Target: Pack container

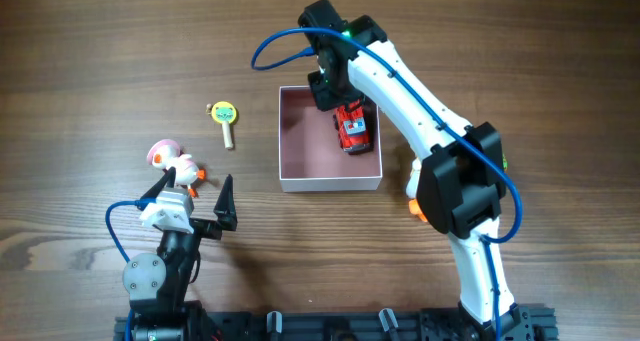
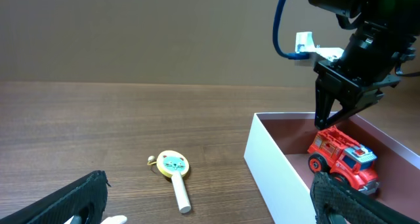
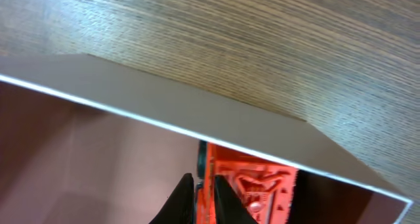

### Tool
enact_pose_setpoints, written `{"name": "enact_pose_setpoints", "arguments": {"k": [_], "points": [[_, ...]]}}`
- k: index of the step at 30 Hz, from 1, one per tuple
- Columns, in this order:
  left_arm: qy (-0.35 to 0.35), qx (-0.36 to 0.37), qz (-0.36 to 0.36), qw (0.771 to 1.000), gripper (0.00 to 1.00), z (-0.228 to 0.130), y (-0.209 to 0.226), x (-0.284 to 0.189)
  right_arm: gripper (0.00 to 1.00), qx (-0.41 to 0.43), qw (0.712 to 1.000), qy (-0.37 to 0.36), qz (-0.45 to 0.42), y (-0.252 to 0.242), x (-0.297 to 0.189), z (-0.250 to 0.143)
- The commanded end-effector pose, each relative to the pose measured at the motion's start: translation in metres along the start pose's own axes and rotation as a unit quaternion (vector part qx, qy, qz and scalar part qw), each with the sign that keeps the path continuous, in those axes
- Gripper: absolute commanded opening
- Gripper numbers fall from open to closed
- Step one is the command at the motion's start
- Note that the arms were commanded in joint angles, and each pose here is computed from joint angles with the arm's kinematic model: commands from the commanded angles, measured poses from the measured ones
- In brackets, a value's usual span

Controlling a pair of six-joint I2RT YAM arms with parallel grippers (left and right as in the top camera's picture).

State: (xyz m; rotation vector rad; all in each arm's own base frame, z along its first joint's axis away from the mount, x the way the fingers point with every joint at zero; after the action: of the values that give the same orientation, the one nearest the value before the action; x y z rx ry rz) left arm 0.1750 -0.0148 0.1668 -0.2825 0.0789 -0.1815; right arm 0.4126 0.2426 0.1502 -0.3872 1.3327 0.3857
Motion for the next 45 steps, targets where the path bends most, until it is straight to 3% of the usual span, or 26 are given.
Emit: {"name": "enact_pose_setpoints", "arguments": {"k": [1, 23, 45], "points": [[0.001, -0.003, -0.001, 1.000, 1.00, -0.001, 0.000, 0.000, 0.11, 0.007, 1.000, 0.016, -0.007, -0.004, 0.016, -0.003], [0.001, -0.003, -0.001, 1.000, 1.00, -0.001, 0.000, 0.000, 0.08, 0.006, 0.999, 0.046, -0.002, -0.002, 0.038, -0.009], [0.001, -0.003, -0.001, 1.000, 1.00, -0.001, 0.000, 0.000, 0.07, 0.006, 0.999, 0.037, -0.015, -0.006, 0.023, -0.004]]}}
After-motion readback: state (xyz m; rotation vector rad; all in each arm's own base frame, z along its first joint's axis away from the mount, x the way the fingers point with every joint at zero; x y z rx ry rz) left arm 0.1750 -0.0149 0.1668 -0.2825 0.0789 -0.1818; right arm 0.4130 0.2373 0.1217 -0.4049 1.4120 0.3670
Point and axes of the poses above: each gripper's point midway between its finger pads, its own x axis out along the fingers, its own y axis along the line the jaws close on, z = x × y, the point moved 7 cm from there along -x, back along the fingers, and after that the axes turned 10 degrees about -x, right-handed, at the moved point
